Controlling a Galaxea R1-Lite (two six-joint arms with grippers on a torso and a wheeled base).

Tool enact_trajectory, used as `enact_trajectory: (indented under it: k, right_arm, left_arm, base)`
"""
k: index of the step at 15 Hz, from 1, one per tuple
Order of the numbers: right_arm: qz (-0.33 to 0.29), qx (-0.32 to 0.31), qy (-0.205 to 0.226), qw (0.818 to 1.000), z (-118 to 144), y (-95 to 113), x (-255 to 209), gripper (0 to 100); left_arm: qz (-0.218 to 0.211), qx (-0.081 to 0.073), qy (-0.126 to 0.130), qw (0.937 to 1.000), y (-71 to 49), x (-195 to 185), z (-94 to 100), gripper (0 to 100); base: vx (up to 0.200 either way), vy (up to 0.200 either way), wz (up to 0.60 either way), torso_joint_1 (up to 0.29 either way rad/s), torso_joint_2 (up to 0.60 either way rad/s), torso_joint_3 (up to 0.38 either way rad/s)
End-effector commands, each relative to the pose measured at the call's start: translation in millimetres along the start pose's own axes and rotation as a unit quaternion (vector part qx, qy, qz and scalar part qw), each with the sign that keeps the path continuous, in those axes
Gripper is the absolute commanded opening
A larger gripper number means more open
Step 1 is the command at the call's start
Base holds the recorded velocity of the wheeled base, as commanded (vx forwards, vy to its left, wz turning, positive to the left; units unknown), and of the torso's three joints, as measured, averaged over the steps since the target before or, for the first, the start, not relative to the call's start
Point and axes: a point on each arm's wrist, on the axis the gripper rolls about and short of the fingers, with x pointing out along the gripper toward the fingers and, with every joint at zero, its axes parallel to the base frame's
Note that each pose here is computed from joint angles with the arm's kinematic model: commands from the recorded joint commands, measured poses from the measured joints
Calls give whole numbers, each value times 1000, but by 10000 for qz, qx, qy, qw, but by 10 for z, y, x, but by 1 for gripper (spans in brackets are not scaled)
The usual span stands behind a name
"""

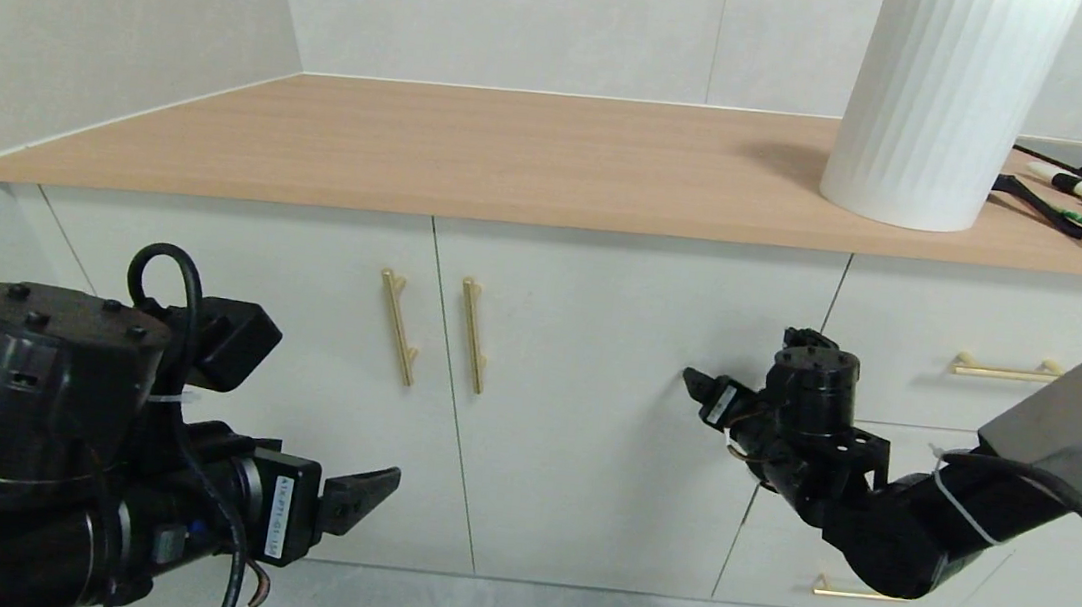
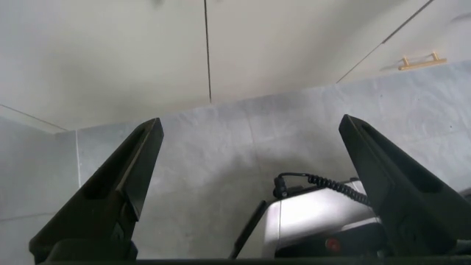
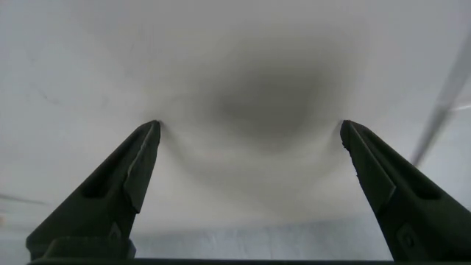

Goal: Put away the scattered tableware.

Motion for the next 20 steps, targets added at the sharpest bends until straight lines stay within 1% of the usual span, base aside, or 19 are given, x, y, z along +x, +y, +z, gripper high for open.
enact_trajectory:
  k: [1,2,4,5,6,7,8,9,10,11,12,13,14,15,16,17,18,19,20]
  right_arm:
    - [405,-172,32,9990,213,62,-410,100]
    - [475,-333,-60,9983,322,44,-603,100]
    - [539,-499,-340,9967,538,-18,-1002,100]
    - [616,-482,-529,9955,665,-62,-1239,100]
    - [616,-482,-529,9955,665,-62,-1239,100]
    - [468,-662,-887,9927,782,-290,-1757,100]
    - [210,-814,-1102,9904,813,-482,-1979,100]
    - [78,-942,-1343,9864,828,-653,-2246,100]
    - [16,-984,-1518,9835,838,-745,-2402,100]
    - [-391,-1185,-1727,9770,776,-989,-2704,100]
    - [-566,-1309,-1848,9724,726,-1098,-2893,100]
    - [-657,-1371,-1923,9695,660,-1187,-3106,100]
    - [-729,-1464,-1978,9665,602,-1246,-3288,100]
    - [-750,-1571,-2080,9625,557,-1290,-3481,100]
    - [-768,-1658,-2132,9598,468,-1358,-3674,100]
    - [-844,-1762,-2166,9565,418,-1396,-3810,100]
    - [-1014,-1859,-2137,9537,355,-1430,-3904,100]
    - [-1265,-1993,-2158,9475,272,-1460,-3974,100]
    - [-1496,-2121,-2189,9406,205,-1479,-3988,100]
  left_arm:
    - [-3,-18,-78,10000,12,-40,8,100]
    - [9,-31,-172,9998,30,-94,13,100]
    - [-5,-106,-416,9991,92,-251,10,100]
    - [11,-132,-610,9980,127,-360,6,100]
    - [11,-132,-610,9980,127,-360,6,100]
    - [140,-224,-959,9950,244,-608,-109,100]
    - [196,-248,-1070,9938,315,-720,-240,100]
    - [355,-322,-1233,9912,418,-842,-411,100]
    - [401,-369,-1335,9895,472,-909,-512,100]
    - [482,-522,-1680,9832,600,-1086,-769,100]
    - [555,-602,-1919,9780,668,-1204,-906,100]
    - [744,-589,-2111,9729,739,-1343,-1083,100]
    - [946,-506,-2206,9694,783,-1451,-1235,100]
    - [1211,-353,-2323,9644,813,-1544,-1408,100]
    - [1467,-210,-2401,9594,819,-1592,-1530,100]
    - [1625,-152,-2534,9535,816,-1635,-1609,100]
    - [1686,-198,-2695,9479,817,-1670,-1629,100]
    - [1822,-465,-2872,9392,821,-1716,-1578,100]
    - [1919,-616,-2886,9360,812,-1712,-1556,100]
  base:
    - [0,0,0,0,0,0]
    - [0,0,0,0,0,0]
    - [0,0,0,0,0,0]
    - [0,0,0,0,0,0]
    - [0,0,0,0,0,0]
    - [0,0,0,0,0,0]
    - [0,0,0,0,0,0]
    - [0,0,0,0,0,0]
    - [0,0,0,0,0,0]
    - [0,0,0,0,0,0]
    - [0,0,0,0,0,0]
    - [0,0,0,0,0,0]
    - [0,0,0,0,0,0]
    - [0,0,0,0,0,0]
    - [0,0,0,0,0,0]
    - [0,0,0,0,0,0]
    - [0,0,0,0,0,0]
    - [0,0,0,0,0,0]
    - [0,0,0,0,0,0]
